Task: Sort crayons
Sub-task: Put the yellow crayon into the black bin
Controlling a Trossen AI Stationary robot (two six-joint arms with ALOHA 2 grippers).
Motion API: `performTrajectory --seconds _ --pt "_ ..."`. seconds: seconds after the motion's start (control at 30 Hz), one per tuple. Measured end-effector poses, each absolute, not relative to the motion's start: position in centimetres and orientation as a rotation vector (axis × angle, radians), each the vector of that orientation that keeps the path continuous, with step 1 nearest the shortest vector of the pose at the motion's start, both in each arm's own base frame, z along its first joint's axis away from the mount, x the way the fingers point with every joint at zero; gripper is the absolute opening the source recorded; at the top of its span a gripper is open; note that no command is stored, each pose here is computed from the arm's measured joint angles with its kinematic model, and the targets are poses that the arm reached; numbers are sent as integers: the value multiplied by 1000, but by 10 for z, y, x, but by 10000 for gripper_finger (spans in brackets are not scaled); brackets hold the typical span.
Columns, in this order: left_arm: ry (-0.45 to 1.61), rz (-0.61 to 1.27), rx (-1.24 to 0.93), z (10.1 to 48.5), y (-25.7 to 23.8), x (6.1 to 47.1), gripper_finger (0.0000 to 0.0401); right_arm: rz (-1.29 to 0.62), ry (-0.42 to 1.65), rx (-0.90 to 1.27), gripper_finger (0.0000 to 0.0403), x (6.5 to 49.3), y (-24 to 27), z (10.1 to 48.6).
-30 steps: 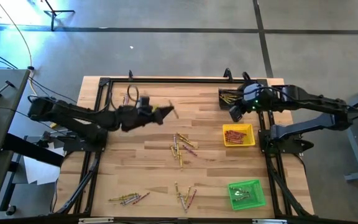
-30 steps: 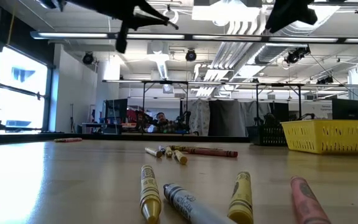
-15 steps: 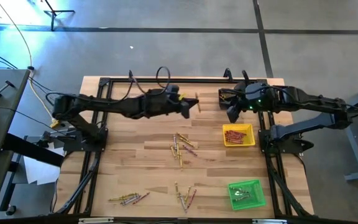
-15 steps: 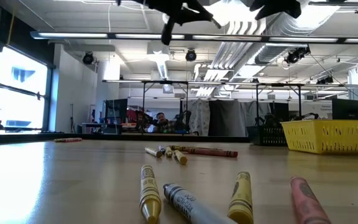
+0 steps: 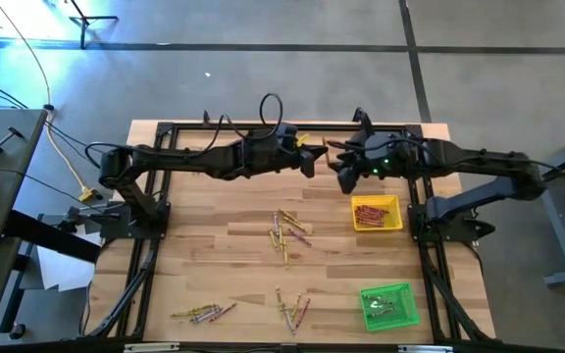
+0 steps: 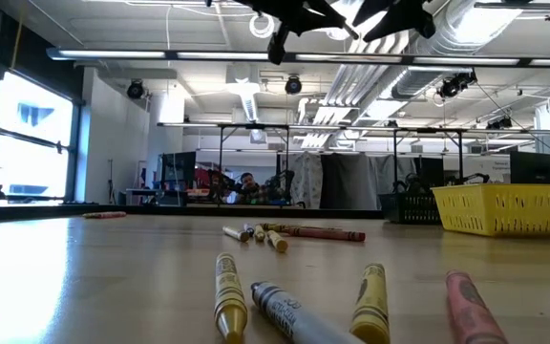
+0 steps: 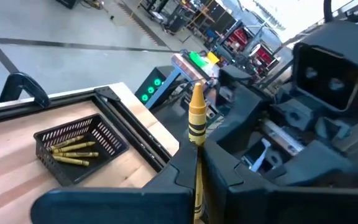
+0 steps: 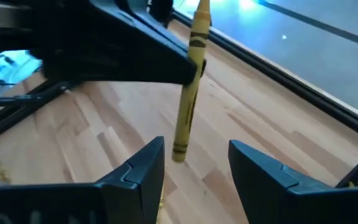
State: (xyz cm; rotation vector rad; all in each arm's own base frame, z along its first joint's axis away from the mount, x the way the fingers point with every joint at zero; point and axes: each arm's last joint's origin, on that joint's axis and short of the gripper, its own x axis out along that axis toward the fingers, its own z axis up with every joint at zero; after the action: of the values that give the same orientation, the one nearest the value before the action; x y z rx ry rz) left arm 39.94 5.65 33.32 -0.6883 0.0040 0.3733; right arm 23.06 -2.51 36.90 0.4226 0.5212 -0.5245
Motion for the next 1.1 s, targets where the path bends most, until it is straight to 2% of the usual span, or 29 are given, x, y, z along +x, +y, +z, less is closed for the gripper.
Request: performTrajectory --seconds 0.33,0.67,0.83,1.07,1.1 --pt "21 361 -690 334 56 398 1 -524 421 430 165 246 -29 372" --pt "28 349 -683 334 55 398 1 -526 447 437 157 260 -30 362" --pt "38 349 -674 333 55 398 1 -532 440 468 119 264 -30 360" --pt "47 351 -663 332 55 398 1 -541 456 467 18 263 -30 359" --pt "46 354 -663 332 55 398 1 -535 459 460 13 262 -30 359"
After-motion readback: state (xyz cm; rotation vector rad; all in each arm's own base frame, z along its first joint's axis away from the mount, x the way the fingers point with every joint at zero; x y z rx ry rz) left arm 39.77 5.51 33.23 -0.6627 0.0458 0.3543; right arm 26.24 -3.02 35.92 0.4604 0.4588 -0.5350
